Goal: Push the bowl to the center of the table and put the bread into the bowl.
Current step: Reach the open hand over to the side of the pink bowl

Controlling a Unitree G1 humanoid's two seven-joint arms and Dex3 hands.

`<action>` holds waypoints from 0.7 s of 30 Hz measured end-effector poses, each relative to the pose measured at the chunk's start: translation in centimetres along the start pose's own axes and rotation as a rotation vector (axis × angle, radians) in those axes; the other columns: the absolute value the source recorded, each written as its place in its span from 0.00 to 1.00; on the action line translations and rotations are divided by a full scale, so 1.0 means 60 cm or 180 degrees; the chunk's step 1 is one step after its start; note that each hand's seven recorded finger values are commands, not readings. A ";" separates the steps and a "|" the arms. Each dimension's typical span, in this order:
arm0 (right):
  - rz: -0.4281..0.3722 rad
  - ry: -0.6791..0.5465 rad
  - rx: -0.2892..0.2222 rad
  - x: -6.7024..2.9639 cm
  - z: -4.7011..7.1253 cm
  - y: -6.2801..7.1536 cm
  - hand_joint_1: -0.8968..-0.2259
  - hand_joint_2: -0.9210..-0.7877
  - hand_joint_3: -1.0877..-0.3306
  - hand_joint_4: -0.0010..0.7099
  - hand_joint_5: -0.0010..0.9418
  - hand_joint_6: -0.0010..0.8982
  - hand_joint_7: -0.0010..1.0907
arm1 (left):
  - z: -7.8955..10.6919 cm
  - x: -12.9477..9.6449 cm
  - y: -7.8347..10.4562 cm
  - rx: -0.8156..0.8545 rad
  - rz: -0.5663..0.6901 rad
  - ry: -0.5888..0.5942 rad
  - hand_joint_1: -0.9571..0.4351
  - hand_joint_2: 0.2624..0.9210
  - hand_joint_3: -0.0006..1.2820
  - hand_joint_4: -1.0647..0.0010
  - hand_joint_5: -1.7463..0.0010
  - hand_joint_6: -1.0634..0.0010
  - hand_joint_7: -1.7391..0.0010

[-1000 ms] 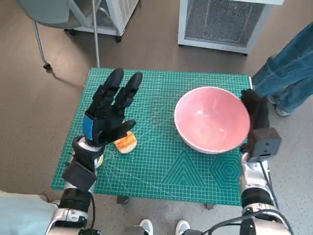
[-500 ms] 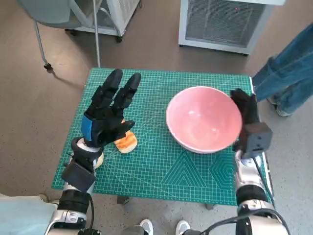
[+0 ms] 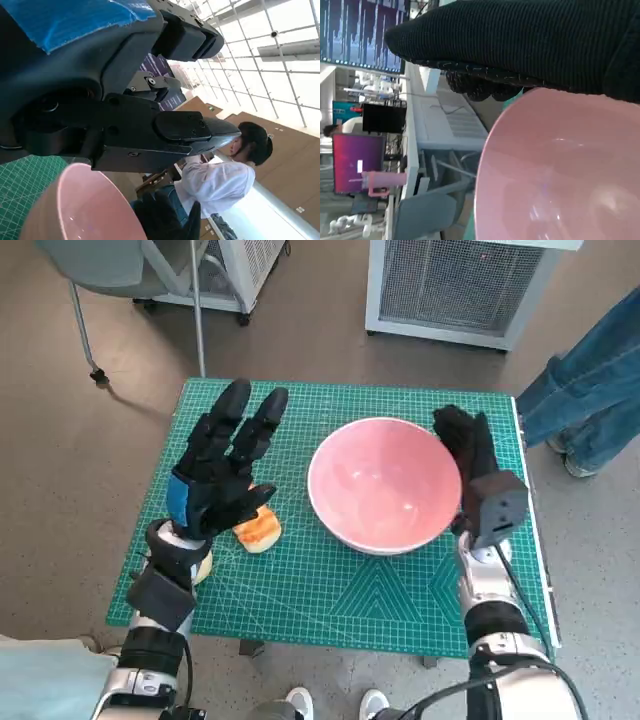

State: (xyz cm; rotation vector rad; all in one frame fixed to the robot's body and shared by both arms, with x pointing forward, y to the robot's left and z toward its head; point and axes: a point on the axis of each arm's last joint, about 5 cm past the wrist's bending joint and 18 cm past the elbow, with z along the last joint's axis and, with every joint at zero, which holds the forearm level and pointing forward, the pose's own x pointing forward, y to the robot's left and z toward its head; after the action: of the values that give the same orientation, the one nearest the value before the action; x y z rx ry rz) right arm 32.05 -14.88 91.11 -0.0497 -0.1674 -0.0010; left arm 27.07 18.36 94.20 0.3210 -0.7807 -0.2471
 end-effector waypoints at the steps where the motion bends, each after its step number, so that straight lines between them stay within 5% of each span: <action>1: 0.0008 0.0008 0.0008 0.001 0.001 0.002 0.40 0.00 0.35 0.30 0.00 0.13 0.37 | 0.000 0.000 0.000 0.0000 0.0001 0.0001 0.53 1.00 0.15 0.70 1.00 0.68 1.00; 11: 0.0102 0.0093 0.0095 0.008 0.006 0.027 0.42 0.00 0.35 0.31 0.00 0.15 0.37 | 0.000 0.000 0.000 0.0001 0.0003 0.0008 0.53 1.00 0.16 0.70 1.00 0.68 1.00; 21: 0.0136 0.0052 0.0105 0.014 0.014 0.026 0.41 0.00 0.35 0.30 0.00 0.14 0.37 | 0.004 -0.004 0.008 0.0049 0.0020 0.0013 0.53 1.00 0.16 0.70 1.00 0.68 1.00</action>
State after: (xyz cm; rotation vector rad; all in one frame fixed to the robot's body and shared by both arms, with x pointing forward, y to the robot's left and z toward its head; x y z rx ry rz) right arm 32.74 -13.29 91.97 -0.0202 -0.1501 0.0439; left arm 26.77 18.81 94.39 0.3334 -0.7797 -0.2347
